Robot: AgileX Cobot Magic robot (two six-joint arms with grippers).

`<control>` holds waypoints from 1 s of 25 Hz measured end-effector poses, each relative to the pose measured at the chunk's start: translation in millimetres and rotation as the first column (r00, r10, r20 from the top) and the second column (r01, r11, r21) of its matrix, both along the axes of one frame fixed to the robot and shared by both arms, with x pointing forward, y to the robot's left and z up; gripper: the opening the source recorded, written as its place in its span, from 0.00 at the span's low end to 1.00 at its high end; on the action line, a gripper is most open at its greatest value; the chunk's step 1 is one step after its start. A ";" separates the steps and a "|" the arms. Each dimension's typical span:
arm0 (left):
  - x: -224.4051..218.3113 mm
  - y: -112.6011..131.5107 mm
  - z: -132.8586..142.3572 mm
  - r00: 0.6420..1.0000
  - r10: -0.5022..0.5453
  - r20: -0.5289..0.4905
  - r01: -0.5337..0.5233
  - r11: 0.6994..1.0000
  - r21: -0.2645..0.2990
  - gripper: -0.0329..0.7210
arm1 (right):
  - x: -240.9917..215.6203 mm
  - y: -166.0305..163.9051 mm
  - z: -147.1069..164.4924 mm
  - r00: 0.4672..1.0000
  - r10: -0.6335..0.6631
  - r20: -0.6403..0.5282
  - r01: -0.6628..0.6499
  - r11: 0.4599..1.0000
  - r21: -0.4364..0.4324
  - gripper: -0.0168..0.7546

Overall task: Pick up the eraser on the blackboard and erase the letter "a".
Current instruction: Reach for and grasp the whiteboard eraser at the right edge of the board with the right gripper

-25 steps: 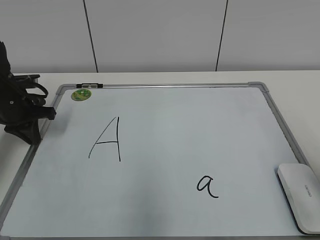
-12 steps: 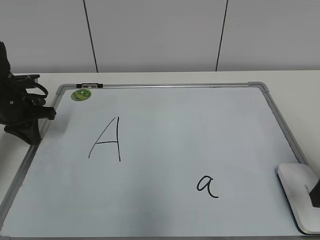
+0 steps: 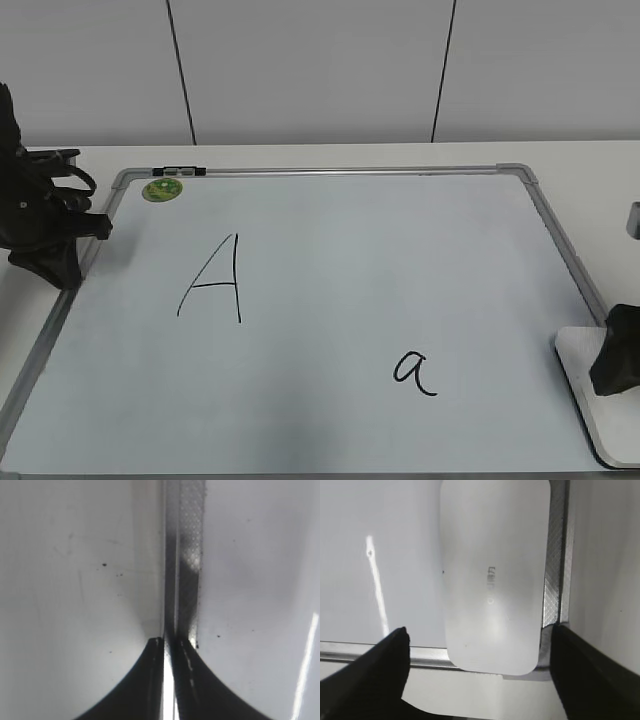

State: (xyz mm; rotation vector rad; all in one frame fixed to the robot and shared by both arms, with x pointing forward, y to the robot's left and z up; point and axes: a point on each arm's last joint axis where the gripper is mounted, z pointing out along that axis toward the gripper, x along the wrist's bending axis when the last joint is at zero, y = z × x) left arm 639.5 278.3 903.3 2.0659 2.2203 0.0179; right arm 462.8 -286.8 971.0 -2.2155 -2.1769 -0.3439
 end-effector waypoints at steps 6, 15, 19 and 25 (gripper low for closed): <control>0.0 -0.1 0.0 1.000 0.001 0.000 -0.001 1.000 -0.001 0.09 | 8.9 -0.6 -16.4 0.999 -0.006 -0.041 0.006 1.000 -0.003 0.86; 0.0 -0.3 0.0 1.000 0.002 0.000 -0.002 1.000 -0.003 0.10 | 18.7 -1.5 -36.2 0.997 -0.017 -0.069 0.016 1.000 -0.012 0.86; 0.0 -0.3 0.0 1.000 0.002 0.000 -0.002 1.000 -0.003 0.10 | 23.5 -2.0 -38.1 0.998 -0.021 -0.052 0.020 1.000 -0.016 0.85; 0.0 -0.3 0.0 1.000 0.002 0.000 -0.002 1.000 -0.003 0.10 | 31.0 5.0 -47.4 0.997 0.011 -0.078 -0.013 1.000 -0.020 0.84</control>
